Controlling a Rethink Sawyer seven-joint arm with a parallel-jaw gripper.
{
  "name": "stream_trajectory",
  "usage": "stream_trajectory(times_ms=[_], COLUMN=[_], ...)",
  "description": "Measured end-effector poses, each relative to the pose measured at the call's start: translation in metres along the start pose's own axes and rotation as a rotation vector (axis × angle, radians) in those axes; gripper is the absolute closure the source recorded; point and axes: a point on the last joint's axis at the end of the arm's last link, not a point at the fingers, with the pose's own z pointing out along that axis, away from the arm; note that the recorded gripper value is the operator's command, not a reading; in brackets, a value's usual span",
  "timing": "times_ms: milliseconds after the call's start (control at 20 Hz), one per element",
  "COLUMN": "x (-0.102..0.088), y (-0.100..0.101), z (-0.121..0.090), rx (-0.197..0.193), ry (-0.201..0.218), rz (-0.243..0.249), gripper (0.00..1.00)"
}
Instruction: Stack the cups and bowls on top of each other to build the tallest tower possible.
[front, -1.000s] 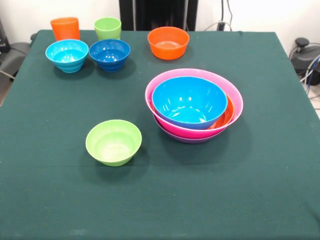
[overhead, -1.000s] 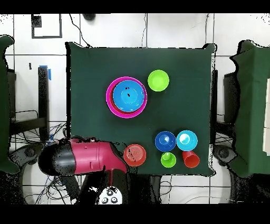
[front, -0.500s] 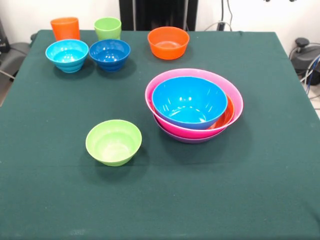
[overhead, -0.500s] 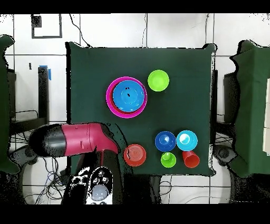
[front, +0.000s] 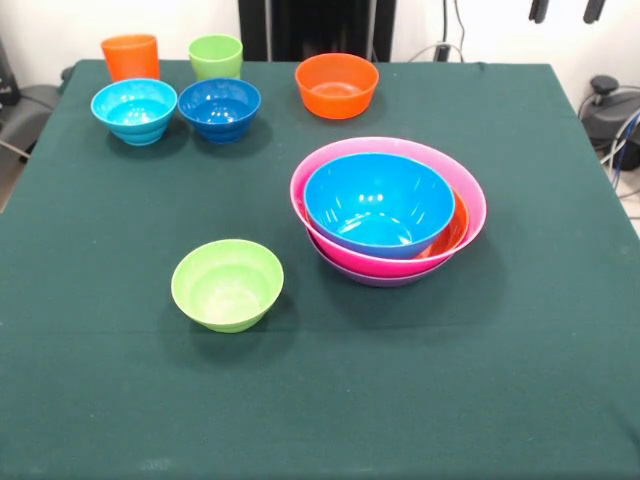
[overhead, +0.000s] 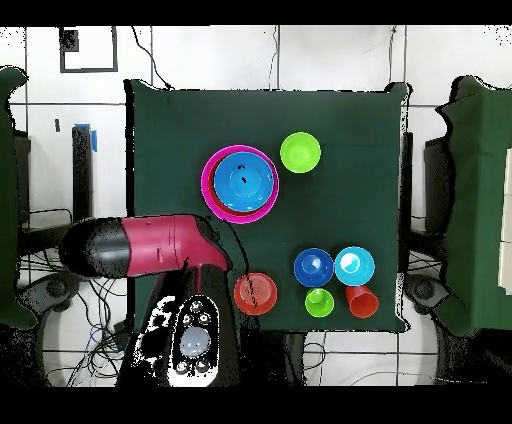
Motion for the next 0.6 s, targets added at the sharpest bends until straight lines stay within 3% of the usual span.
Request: stream_trajectory(times_ms=[250,600], x=[-0.015,-0.038], y=[-0.011,-0.055], z=[0.004,0.033], rx=[-0.007,-0.024], ry=[-0.004,0.012], rz=[0.022,0.103], gripper=[0.00,0.00])
